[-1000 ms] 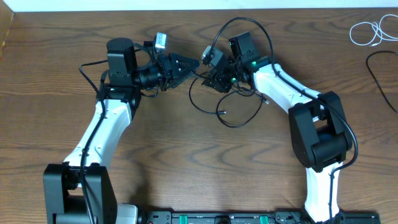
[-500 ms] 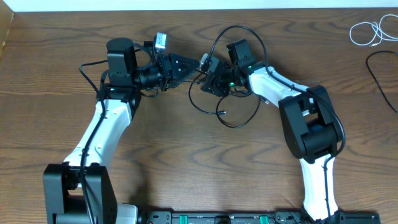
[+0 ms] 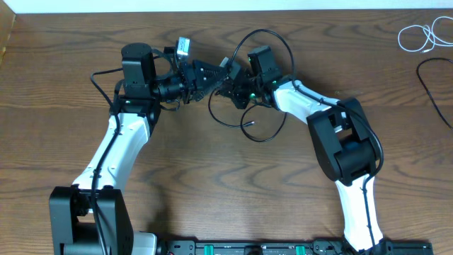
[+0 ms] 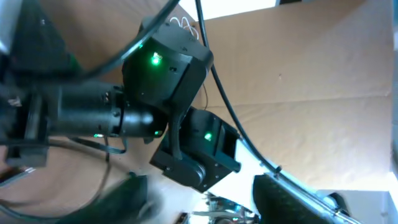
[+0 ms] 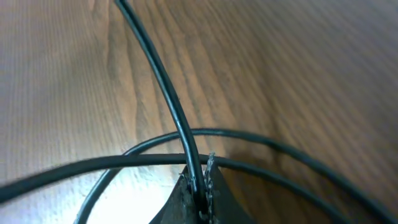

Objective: Untangle cables

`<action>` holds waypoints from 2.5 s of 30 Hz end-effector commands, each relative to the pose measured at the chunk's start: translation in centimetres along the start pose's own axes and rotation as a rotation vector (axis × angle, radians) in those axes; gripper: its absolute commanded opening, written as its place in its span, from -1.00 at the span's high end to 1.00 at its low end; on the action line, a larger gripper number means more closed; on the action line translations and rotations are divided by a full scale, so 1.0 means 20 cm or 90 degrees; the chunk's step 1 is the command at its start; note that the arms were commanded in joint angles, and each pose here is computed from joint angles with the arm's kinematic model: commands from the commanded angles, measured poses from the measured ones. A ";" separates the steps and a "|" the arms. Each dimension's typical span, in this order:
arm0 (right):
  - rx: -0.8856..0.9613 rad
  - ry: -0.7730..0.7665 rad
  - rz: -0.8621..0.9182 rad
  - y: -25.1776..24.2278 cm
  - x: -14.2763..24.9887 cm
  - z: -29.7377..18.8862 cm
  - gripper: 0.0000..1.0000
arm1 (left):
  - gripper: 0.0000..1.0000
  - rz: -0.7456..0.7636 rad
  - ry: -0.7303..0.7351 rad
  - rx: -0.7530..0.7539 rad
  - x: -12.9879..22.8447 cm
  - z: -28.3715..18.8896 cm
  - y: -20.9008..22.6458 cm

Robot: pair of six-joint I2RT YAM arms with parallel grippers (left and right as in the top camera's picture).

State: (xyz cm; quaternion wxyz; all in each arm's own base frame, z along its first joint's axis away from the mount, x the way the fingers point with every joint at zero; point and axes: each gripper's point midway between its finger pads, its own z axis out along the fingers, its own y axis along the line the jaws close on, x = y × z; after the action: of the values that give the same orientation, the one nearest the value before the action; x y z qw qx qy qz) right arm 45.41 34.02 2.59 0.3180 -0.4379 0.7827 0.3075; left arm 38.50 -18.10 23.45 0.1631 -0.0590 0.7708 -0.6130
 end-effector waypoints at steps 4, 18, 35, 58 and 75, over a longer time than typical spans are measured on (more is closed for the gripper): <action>0.019 0.023 0.146 -0.09 0.06 -0.08 0.98 | -0.90 0.034 -0.003 0.003 -0.01 -0.01 -0.01; 0.233 0.315 0.329 -0.23 0.54 -0.58 0.98 | -0.92 0.143 -0.123 -0.117 -0.22 -0.17 0.19; 0.375 0.591 0.578 -0.23 1.07 -1.25 0.98 | -0.93 0.084 -0.197 -0.380 -0.25 -0.36 0.58; 0.681 0.456 1.191 -0.35 1.94 -2.40 0.98 | -0.93 0.084 -0.197 -0.380 -0.25 -0.36 0.58; 1.066 0.064 1.356 -0.58 2.27 -2.96 0.98 | -0.93 0.084 -0.197 -0.380 -0.25 -0.36 0.58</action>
State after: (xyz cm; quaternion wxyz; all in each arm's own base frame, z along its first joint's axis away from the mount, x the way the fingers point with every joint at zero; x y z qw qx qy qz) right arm 23.79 -36.97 0.45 0.0553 0.6781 0.7179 -0.1473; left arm 41.96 -7.23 14.34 0.2852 -0.1552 0.8834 -0.3378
